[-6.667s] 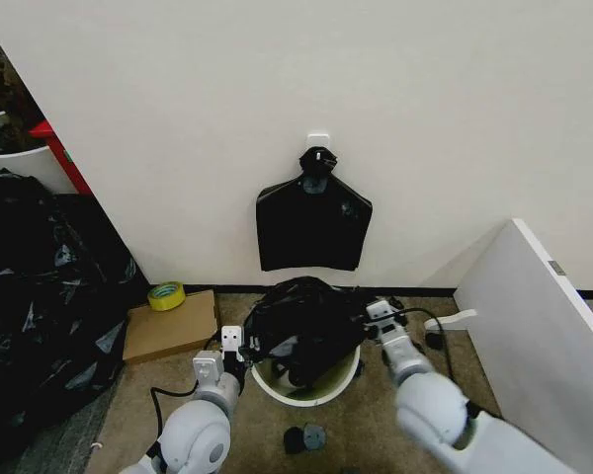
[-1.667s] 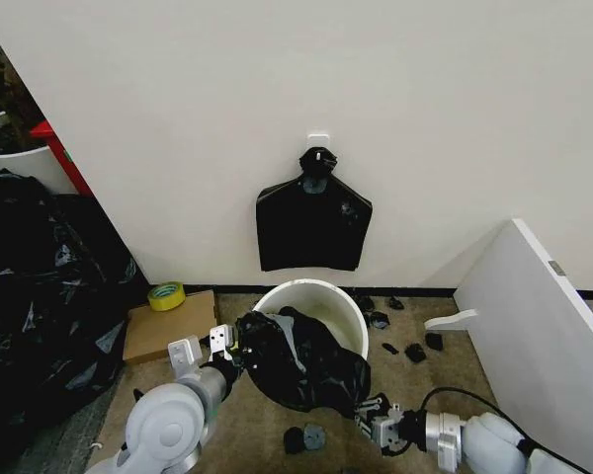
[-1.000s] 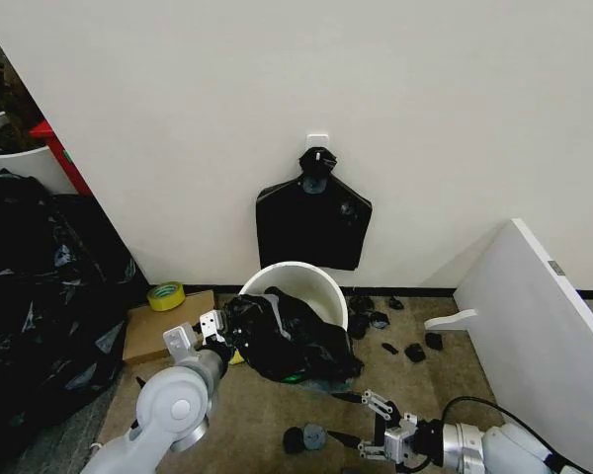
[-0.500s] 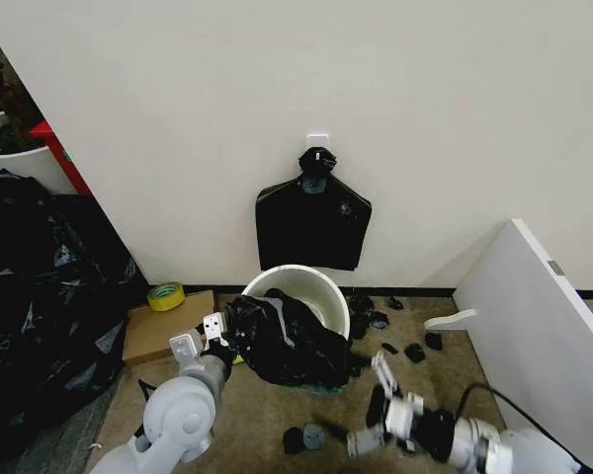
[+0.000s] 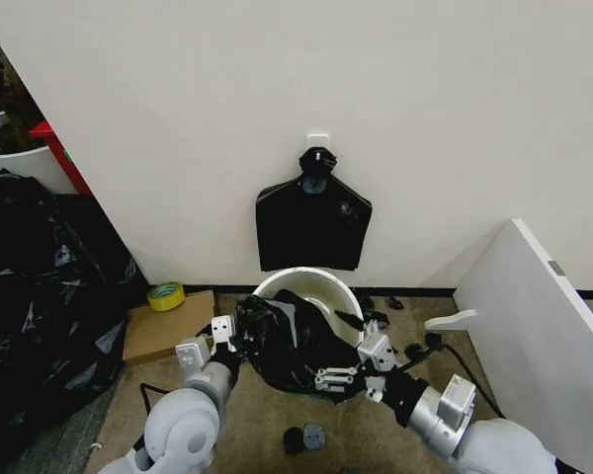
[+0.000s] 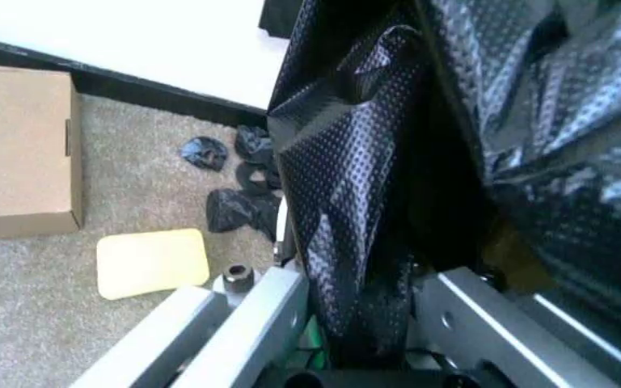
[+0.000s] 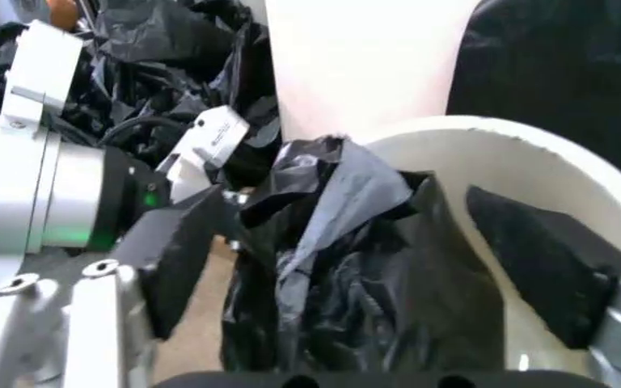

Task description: Place the garbage bag over the trash bin.

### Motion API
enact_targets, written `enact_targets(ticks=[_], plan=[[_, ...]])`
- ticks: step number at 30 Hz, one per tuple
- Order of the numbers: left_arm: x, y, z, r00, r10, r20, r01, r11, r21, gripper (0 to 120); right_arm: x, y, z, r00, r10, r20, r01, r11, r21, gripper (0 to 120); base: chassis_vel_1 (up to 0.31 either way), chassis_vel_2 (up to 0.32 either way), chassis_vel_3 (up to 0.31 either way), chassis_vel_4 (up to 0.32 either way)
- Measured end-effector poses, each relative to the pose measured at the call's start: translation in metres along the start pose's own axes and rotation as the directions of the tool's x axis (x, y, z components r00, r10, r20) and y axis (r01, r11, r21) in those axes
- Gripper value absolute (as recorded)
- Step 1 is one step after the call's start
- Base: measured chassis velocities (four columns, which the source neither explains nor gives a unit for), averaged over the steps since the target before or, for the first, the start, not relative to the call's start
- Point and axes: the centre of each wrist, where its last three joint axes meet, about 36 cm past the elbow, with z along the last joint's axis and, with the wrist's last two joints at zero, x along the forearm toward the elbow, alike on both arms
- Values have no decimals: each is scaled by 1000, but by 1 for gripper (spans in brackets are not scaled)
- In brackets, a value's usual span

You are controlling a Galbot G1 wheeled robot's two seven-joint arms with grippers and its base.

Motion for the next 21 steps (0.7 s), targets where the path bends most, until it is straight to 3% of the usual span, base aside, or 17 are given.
enact_targets(ticks=[6, 11, 16, 19, 20, 21], plan=[[0, -2, 0, 1000, 7, -4, -7, 1000, -2, 1, -1, 5, 4, 1000, -7, -28, 6, 999, -38, 62, 0, 0, 0, 0], [0, -2, 0, 1000, 13, -6, -13, 1000, -8, 1, -2, 6, 7, 998, 8, -60, -12, 997, -78, 57, 0, 0, 0, 0], [1, -3, -1, 1000, 20, -8, -20, 1000, -12, 1, -3, 6, 5, 996, 12, -85, -21, 994, -108, 37, 0, 0, 0, 0], [1, -3, -1, 1000, 20, -8, -20, 1000, -12, 1, -3, 6, 5, 996, 12, -85, -21, 994, -108, 37, 0, 0, 0, 0], [2, -4, -2, 999, 31, -6, -31, 999, -11, 1, -4, 7, 8, 995, 17, -103, -30, 992, -126, 29, 0, 0, 0, 0], [2, -5, -1, 999, 35, -7, -35, 999, -10, 1, -5, 7, 8, 994, 17, -105, -31, 991, -133, 29, 0, 0, 0, 0]])
